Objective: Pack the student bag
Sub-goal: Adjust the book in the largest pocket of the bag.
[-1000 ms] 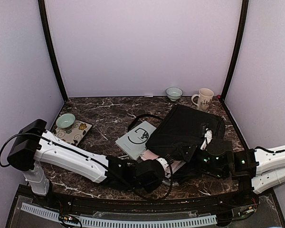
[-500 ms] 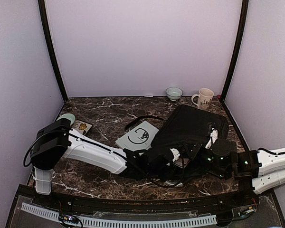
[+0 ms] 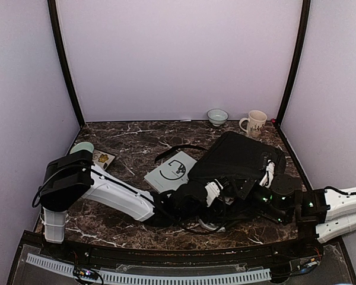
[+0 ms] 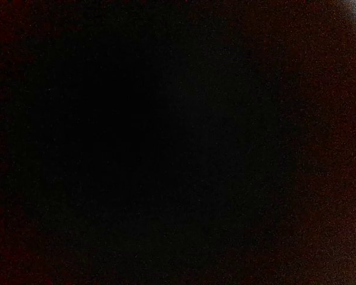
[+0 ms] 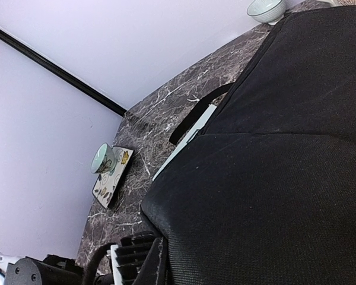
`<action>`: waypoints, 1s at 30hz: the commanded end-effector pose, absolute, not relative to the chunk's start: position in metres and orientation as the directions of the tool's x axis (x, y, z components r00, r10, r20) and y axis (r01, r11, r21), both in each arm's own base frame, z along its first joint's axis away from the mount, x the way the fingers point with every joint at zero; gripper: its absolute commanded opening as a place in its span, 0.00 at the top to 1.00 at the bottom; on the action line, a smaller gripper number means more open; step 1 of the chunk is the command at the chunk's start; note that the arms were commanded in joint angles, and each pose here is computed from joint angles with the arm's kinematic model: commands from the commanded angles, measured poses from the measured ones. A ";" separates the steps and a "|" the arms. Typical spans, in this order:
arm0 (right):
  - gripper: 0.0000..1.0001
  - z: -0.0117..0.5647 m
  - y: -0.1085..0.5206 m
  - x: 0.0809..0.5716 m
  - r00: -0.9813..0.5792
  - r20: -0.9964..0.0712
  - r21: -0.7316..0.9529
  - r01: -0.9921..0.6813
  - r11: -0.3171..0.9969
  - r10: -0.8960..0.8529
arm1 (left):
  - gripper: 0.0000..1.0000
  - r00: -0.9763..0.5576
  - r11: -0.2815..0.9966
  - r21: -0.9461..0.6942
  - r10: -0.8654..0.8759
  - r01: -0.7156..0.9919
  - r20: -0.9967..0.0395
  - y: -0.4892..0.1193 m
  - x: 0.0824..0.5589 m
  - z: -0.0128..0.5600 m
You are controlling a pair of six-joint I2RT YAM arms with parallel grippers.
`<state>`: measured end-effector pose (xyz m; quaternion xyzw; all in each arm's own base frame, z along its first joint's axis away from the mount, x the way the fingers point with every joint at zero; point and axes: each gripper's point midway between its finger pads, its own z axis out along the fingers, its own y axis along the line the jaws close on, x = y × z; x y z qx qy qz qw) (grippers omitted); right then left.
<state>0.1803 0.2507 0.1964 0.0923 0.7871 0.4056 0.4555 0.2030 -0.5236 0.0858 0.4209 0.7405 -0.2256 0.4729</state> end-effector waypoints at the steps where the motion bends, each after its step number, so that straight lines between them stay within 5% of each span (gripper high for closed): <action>1: 1.00 0.216 0.265 0.166 -0.610 -0.594 0.784 -0.294 0.546 0.525 | 0.33 -0.064 0.611 0.053 0.167 0.790 -0.984 -0.524 0.223 0.160; 13: 1.00 0.209 0.243 0.175 -0.554 -0.610 0.768 -0.235 0.596 0.567 | 0.22 -0.134 0.479 0.012 0.269 0.878 -0.954 -0.483 0.174 0.200; 20: 1.00 0.205 0.233 0.178 -0.532 -0.624 0.752 -0.208 0.626 0.572 | 0.21 -0.232 0.662 0.088 0.379 0.744 -0.896 -0.402 0.190 0.221; 26: 1.00 0.203 0.219 0.182 -0.496 -0.642 0.735 -0.179 0.654 0.585 | 0.09 -0.310 0.816 0.216 0.428 0.536 -0.849 -0.314 0.212 0.225; 30: 1.00 0.197 0.206 0.184 -0.468 -0.655 0.717 -0.137 0.683 0.594 | 0.08 -0.387 0.860 0.157 0.373 0.486 -0.844 -0.285 0.228 0.216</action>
